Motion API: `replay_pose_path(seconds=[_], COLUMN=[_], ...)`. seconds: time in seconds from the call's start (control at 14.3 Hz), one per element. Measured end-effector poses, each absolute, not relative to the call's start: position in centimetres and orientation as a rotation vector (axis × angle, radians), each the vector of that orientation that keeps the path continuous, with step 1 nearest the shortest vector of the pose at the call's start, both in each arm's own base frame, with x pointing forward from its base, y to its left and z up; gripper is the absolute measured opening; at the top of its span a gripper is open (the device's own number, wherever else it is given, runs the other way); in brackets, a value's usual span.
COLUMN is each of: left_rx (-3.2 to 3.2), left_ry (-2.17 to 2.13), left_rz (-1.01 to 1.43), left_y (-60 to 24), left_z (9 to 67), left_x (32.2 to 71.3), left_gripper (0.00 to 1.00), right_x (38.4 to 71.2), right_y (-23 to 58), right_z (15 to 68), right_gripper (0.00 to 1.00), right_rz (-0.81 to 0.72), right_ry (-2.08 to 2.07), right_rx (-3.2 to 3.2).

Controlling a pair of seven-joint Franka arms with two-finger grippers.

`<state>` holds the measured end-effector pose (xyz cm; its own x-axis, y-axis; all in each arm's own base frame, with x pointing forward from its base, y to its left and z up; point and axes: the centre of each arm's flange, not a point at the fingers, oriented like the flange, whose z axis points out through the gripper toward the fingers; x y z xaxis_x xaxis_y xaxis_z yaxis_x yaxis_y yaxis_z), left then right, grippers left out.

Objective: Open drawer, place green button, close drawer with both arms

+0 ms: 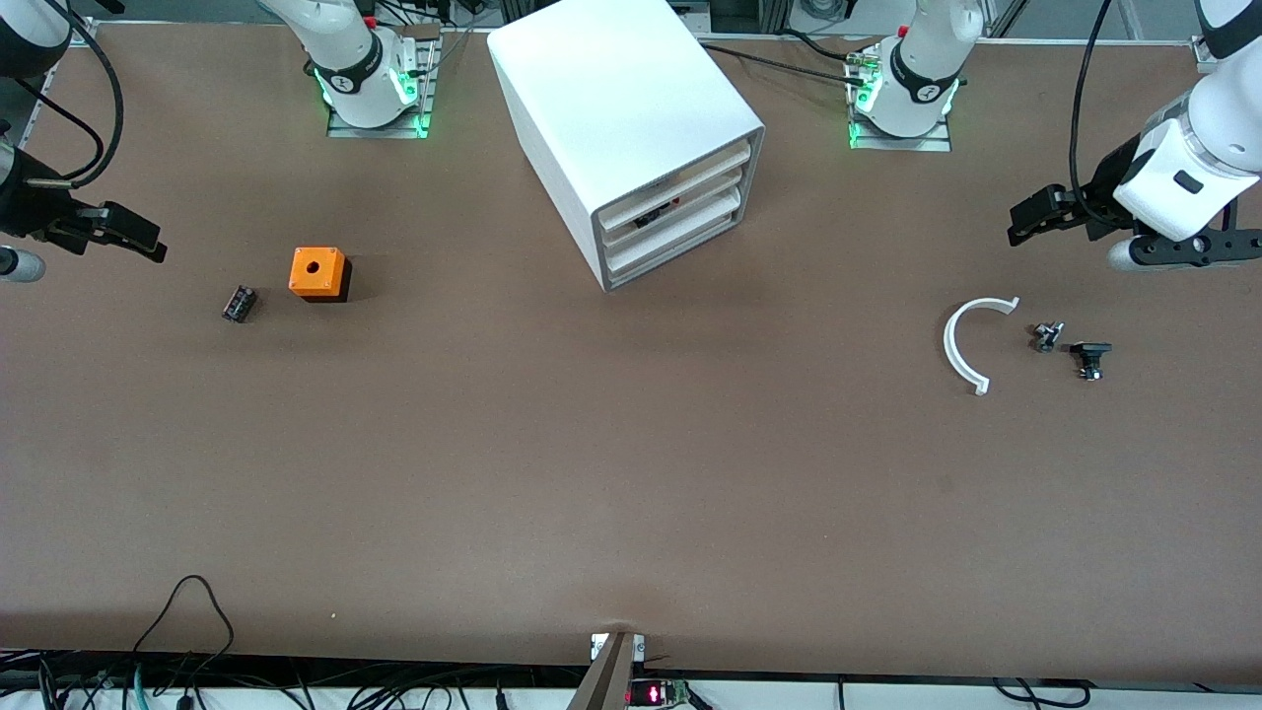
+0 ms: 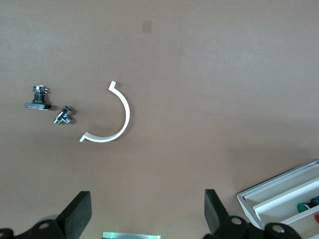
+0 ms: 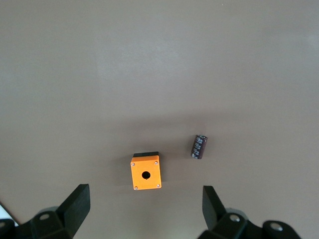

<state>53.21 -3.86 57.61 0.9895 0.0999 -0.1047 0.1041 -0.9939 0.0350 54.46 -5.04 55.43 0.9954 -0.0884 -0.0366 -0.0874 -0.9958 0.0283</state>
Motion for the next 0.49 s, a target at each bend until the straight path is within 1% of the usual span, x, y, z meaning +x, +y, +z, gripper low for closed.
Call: replay_pose_path(seconds=[0.21, 0.49], left_rx=[3.091, 3.088], left_ry=[0.159, 0.169], left_rz=[-0.127, -0.126], left_y=[-3.82, -3.45], left_z=[58.54, 58.13], left_x=[53.61, 54.28], left_gripper=[1.0, 1.0], right_x=[54.46, 54.46], right_y=[-5.04, -5.05], right_z=[55.44, 55.44], right_gripper=[1.0, 1.0], right_rz=[-0.058, -0.058], right_ry=[-0.137, -0.137], right_rx=[3.111, 3.111])
